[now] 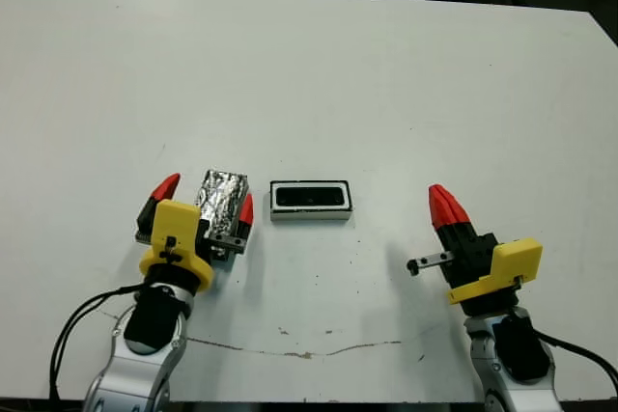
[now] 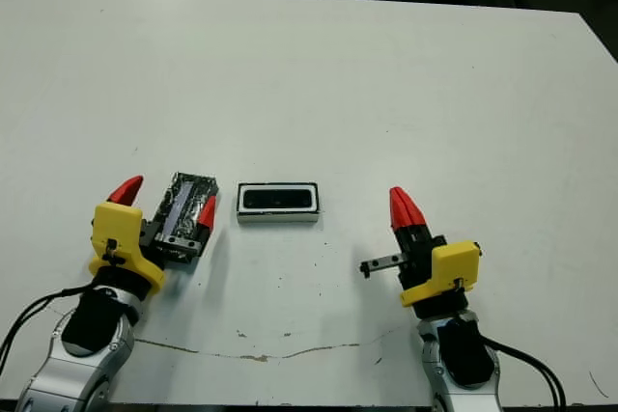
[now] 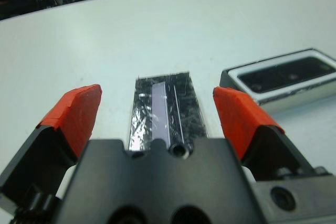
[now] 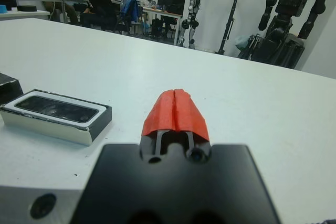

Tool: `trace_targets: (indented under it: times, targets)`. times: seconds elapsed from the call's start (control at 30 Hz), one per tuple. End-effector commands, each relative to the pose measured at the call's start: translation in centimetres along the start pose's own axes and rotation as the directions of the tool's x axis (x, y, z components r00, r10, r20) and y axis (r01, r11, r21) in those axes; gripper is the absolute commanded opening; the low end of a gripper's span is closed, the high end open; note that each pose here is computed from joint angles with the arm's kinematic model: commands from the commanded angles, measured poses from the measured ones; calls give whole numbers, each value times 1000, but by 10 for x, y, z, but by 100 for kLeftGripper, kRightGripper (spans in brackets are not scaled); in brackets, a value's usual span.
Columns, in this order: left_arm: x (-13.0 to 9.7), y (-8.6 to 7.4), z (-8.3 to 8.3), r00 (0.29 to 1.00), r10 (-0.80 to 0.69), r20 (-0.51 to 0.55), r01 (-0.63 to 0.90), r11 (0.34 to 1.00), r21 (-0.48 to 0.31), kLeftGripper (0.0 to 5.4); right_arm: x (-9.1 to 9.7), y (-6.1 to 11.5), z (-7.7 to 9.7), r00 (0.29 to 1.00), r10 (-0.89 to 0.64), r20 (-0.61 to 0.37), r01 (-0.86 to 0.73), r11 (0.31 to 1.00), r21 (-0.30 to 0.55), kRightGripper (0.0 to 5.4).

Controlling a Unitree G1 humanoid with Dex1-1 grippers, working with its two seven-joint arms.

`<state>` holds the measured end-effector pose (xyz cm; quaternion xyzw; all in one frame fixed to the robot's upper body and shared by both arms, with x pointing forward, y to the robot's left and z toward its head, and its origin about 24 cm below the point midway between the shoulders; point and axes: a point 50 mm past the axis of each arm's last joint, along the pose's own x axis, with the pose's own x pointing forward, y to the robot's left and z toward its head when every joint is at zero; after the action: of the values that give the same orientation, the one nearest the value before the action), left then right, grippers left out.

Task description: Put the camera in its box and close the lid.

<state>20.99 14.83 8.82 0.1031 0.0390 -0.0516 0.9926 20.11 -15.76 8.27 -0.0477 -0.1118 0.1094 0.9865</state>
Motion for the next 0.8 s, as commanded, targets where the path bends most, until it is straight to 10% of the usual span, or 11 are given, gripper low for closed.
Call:
trace_targets:
  times: [0.03, 0.8]
  targets:
    - [1, 1, -7, 999, 0, -50, -1, 1000, -16, 540, -3, -2, 0, 1000, -11, -4, 11, 1000, -13, 1]
    - [4, 8, -16, 989, -19, -144, 13, 999, -46, 505, -4, -2, 0, 1000, -20, -5, 20, 1000, -12, 0]
